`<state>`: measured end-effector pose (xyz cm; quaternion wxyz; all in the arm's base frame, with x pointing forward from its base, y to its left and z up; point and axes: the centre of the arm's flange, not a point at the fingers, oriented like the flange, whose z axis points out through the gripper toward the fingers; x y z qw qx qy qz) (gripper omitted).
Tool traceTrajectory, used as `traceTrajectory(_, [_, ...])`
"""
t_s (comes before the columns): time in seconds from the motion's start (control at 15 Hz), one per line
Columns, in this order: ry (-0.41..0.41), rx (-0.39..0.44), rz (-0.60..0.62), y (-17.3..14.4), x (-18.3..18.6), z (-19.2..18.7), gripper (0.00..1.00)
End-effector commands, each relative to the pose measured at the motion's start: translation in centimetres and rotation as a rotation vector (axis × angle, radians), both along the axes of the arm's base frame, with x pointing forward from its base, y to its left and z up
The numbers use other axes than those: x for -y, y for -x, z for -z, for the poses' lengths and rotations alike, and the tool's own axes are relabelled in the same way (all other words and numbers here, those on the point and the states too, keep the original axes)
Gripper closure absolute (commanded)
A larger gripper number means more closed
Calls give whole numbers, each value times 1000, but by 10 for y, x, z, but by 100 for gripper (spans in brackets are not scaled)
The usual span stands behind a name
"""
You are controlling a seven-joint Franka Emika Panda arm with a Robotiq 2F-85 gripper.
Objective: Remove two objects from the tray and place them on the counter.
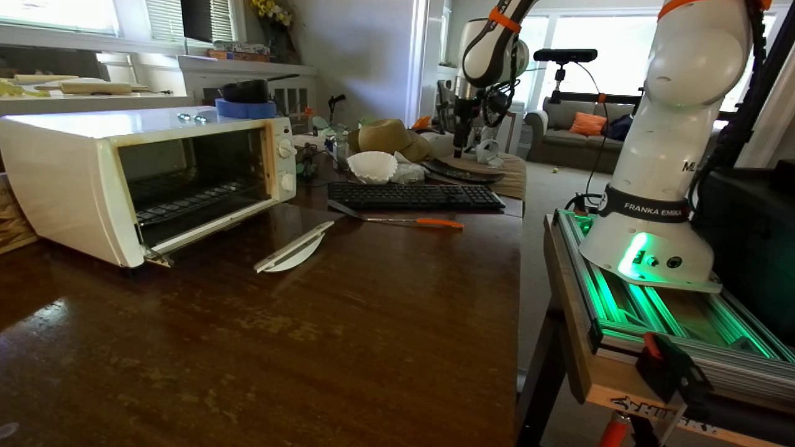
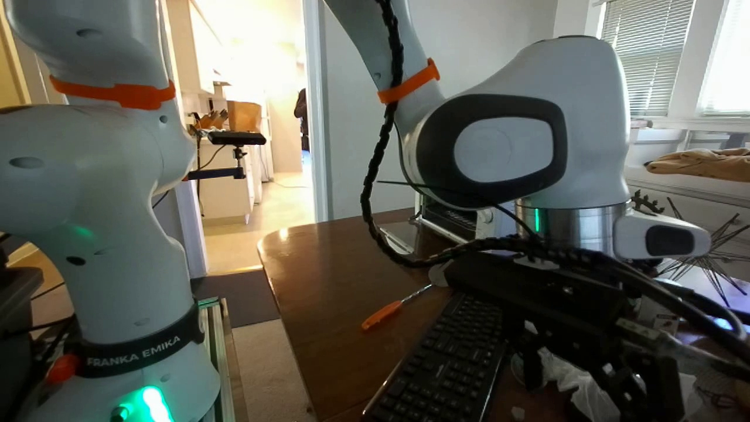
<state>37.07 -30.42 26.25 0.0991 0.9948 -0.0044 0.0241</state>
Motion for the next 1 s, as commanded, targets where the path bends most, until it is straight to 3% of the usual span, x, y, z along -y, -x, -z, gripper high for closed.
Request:
traceTrajectory(0.0, [49, -64, 180, 7, 13, -18, 0])
traceTrajectory(0.47, [-14, -120, 392, 9, 26, -24, 0])
traceTrajectory(0.93, [-82, 14, 521, 6, 40, -13, 0])
